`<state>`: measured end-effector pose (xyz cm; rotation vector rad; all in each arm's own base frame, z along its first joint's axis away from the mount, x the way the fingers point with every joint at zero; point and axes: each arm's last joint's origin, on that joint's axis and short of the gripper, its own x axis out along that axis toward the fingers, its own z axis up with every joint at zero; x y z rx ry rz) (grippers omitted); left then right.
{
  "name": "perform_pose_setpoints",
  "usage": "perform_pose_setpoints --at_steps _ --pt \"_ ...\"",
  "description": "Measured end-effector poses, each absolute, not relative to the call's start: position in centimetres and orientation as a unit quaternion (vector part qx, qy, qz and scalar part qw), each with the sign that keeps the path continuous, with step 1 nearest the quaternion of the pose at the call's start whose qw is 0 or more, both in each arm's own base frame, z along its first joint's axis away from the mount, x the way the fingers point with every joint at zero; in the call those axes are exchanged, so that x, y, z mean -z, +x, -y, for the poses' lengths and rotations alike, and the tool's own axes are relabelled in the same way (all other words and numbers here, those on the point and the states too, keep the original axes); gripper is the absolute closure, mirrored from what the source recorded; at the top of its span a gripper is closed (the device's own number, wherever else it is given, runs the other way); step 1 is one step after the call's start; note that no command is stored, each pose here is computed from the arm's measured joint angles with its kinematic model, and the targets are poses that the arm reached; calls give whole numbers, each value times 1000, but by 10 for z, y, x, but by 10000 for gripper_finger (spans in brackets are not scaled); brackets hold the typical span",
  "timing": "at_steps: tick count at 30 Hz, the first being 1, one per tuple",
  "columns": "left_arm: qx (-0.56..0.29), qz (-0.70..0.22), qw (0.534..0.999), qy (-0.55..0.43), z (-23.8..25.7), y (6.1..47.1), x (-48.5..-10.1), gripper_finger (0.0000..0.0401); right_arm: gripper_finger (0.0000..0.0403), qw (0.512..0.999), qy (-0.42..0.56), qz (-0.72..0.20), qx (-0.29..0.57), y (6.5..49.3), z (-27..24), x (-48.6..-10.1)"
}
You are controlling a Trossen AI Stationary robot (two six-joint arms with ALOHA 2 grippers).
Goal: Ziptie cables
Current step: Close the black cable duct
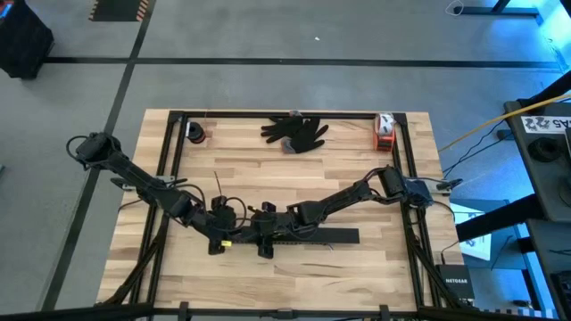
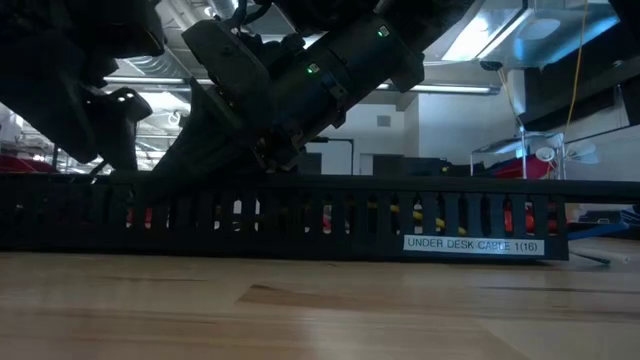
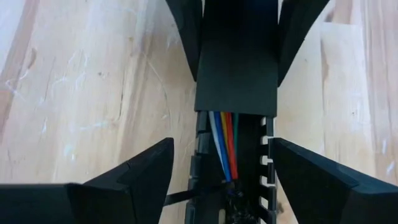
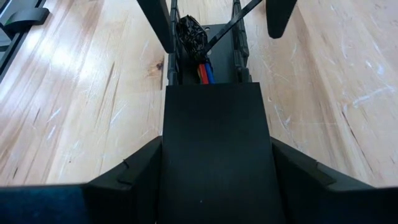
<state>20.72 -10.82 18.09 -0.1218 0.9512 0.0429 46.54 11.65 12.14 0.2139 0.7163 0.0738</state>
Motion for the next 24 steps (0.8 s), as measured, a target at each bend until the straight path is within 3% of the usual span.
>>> perform_pose_setpoints --at_steps 7,16,24 --pt "-11 -458 887 -56 103 208 -185 144 173 930 105 -350 -36 465 -116 -121" --pt "23 -428 902 -46 97 184 -225 164 173 930 105 -351 -37 465 -117 -121" --pt "49 -438 897 -20 106 179 -222 164 173 929 106 -352 -40 465 -117 -121"
